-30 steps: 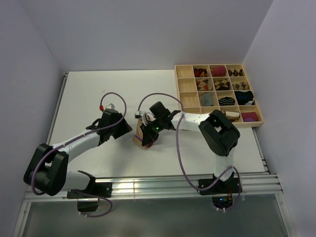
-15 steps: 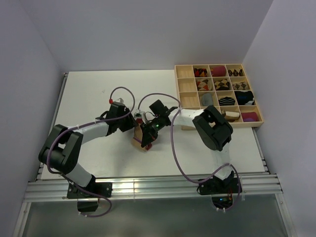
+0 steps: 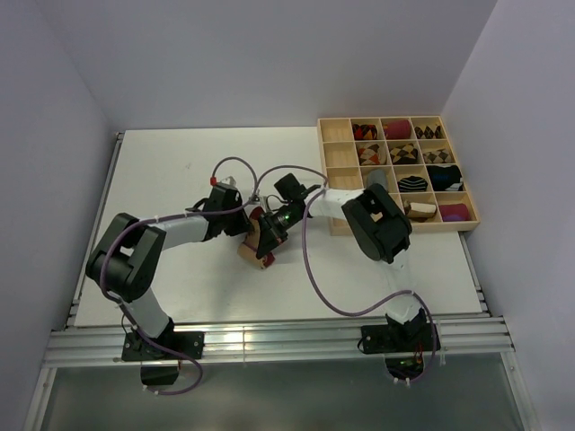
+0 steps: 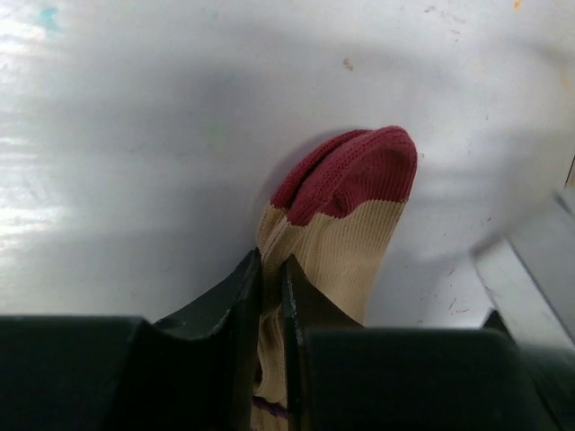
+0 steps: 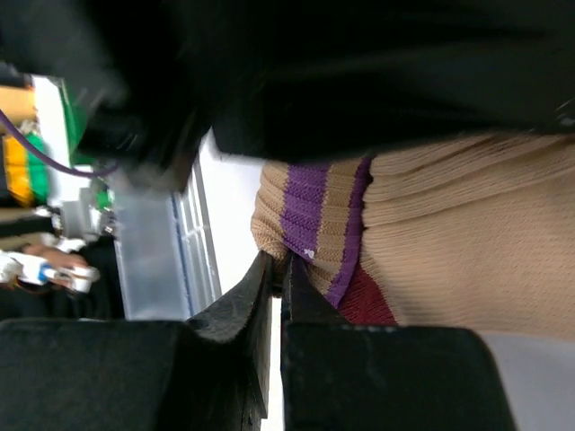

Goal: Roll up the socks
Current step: Roll the sock at the center of the board.

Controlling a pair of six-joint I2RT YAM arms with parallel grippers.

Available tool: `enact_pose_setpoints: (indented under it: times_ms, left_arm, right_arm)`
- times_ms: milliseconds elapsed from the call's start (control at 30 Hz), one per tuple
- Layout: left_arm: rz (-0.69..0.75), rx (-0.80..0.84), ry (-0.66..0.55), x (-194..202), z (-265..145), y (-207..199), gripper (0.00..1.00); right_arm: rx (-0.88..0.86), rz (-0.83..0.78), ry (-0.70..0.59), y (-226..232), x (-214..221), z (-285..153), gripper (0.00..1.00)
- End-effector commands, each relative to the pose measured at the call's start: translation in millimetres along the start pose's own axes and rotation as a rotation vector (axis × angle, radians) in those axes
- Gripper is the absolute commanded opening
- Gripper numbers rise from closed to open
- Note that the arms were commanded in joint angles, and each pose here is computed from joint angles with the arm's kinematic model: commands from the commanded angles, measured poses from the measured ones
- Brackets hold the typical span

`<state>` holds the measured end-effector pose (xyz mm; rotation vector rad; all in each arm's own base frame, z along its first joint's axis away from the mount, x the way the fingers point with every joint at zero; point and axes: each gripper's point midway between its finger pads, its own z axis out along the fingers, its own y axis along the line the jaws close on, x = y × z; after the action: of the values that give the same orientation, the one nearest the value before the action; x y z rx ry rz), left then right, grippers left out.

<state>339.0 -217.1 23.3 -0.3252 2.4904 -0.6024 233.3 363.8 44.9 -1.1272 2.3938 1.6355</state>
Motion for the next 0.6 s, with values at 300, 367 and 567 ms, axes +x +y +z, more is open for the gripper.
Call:
enact_pose_setpoints:
  times_ms: [300, 367, 567]
  left_arm:
    - [0.176, 0.064, -0.090, -20, 6, -31, 0.25]
    - [0.186, 0.064, -0.087, -19, 7, -30, 0.28]
    - [0.199, 0.017, -0.109, -27, 2, -28, 0.46]
  right_arm:
    - [0.156, 0.250, -0.032, -62, -12, -5, 0.00]
    - [0.208, 0.281, -0.031, -73, -10, -8, 0.00]
    - [0.252, 0.316, -0.038, -82, -6, -7, 0.00]
